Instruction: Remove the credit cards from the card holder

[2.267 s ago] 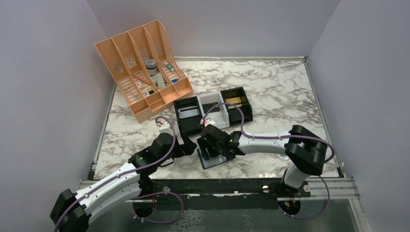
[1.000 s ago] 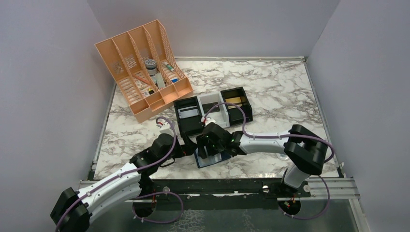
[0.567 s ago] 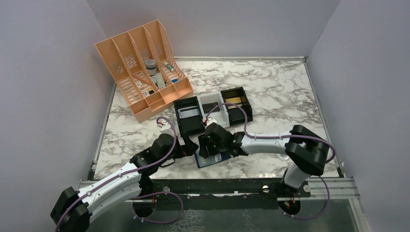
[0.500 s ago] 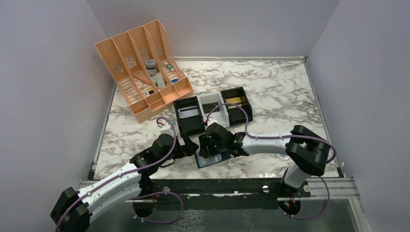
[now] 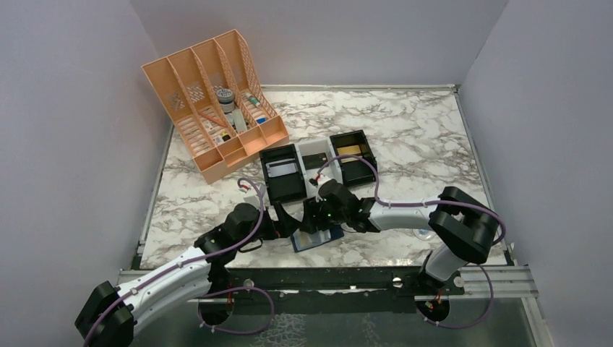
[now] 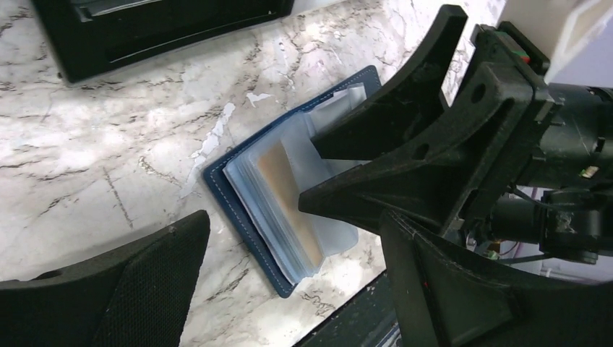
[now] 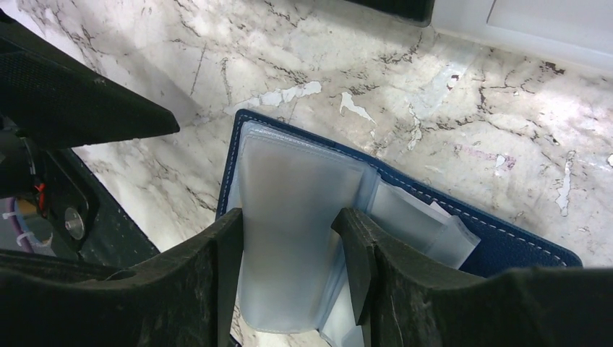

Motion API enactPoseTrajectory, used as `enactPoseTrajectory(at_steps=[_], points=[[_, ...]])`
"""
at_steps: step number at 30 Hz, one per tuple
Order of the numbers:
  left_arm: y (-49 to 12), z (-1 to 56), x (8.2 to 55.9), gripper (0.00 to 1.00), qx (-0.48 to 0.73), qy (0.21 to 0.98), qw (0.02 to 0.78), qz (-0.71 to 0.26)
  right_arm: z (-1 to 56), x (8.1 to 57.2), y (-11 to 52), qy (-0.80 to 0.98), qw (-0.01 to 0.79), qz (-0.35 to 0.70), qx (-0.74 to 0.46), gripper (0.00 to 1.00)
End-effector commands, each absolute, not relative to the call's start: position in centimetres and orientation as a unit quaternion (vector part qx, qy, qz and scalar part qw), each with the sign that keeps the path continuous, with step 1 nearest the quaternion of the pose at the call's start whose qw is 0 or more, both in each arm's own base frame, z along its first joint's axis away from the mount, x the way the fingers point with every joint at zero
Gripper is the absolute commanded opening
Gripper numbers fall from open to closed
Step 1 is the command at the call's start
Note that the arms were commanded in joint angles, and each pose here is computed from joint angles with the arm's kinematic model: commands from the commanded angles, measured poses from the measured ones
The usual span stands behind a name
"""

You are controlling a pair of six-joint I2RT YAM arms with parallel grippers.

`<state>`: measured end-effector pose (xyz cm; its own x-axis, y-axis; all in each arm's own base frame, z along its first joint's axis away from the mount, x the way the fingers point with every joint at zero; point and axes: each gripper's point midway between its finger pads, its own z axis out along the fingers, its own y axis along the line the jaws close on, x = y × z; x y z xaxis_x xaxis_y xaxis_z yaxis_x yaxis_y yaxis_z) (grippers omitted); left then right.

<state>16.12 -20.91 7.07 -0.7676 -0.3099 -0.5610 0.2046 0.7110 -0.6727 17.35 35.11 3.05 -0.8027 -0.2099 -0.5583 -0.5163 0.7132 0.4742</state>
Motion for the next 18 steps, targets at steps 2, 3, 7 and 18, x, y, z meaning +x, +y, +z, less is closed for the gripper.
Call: enactPoseTrajectory(at_steps=[2,3,7,18], points=[[-22.0,7.9,15.5,0.86,-0.009,0.844,0.337,-0.418,-0.6,14.2,32.2,0.921,0.162,0.291,-0.201,0.51],[-22.1,7.9,15.5,0.85,-0.009,0.843,0.336,-0.420,-0.5,14.3,32.2,0.921,0.163,0.294,-0.197,0.51],[-22.4,7.9,15.3,0.81,-0.004,0.842,0.330,-0.426,0.0,14.5,31.8,0.916,0.159,0.323,-0.175,0.50],[-24.6,10.1,15.1,0.78,0.016,0.812,0.322,-0.486,2.4,15.3,31.4,0.895,0.173,0.394,-0.116,0.47]])
